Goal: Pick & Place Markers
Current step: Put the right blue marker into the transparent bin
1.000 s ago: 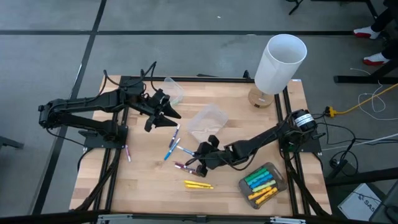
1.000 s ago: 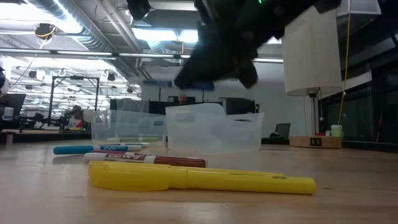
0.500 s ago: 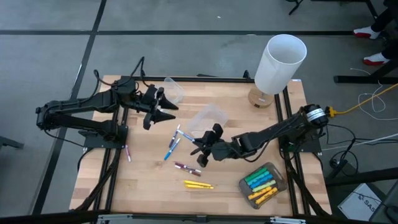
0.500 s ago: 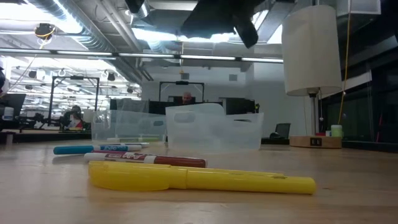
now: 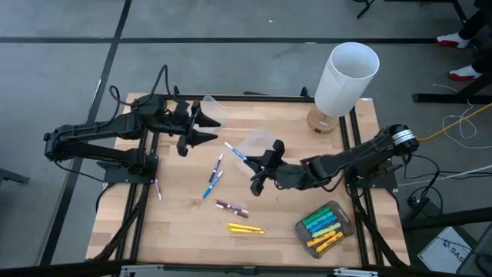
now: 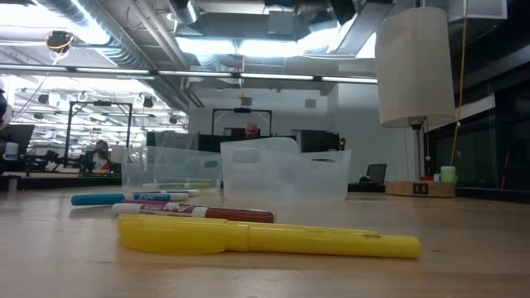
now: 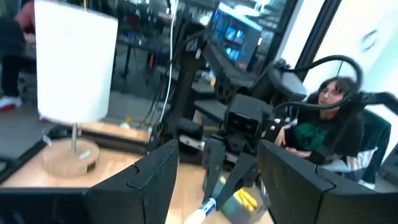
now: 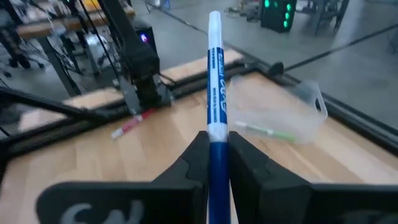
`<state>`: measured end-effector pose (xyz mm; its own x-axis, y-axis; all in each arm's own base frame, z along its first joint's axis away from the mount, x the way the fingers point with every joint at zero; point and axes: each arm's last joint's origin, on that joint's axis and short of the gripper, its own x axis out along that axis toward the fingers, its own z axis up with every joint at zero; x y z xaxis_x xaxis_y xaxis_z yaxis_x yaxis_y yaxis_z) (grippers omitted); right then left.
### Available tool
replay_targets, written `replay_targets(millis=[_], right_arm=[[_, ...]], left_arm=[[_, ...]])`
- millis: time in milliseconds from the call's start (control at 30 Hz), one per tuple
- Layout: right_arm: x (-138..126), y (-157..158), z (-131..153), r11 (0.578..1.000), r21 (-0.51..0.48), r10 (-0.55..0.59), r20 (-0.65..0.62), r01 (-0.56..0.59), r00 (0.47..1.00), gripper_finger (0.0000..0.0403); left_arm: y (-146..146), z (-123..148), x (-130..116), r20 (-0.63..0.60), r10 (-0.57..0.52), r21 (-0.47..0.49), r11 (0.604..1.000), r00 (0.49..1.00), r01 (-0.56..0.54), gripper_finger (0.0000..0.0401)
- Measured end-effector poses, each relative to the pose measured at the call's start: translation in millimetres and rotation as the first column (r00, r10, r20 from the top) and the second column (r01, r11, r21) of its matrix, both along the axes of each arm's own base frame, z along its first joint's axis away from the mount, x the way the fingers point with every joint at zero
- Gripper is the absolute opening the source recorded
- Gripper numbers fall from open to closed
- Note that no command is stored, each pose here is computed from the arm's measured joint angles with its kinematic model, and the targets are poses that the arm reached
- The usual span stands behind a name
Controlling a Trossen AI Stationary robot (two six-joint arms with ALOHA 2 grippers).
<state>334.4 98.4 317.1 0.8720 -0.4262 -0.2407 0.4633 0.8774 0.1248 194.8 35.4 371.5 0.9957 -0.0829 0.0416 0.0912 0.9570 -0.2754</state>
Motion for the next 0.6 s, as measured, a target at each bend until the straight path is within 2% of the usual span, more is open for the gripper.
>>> replay_targets(millis=[600], right_arm=[[-11,-6,50,0.992,-0.126,0.031,0.244,0.000,0.969,0.0040]], left_arm=[[1,15,-1,0.152,0.048,0.007,0.999,0.987,-0.050,0.0216]])
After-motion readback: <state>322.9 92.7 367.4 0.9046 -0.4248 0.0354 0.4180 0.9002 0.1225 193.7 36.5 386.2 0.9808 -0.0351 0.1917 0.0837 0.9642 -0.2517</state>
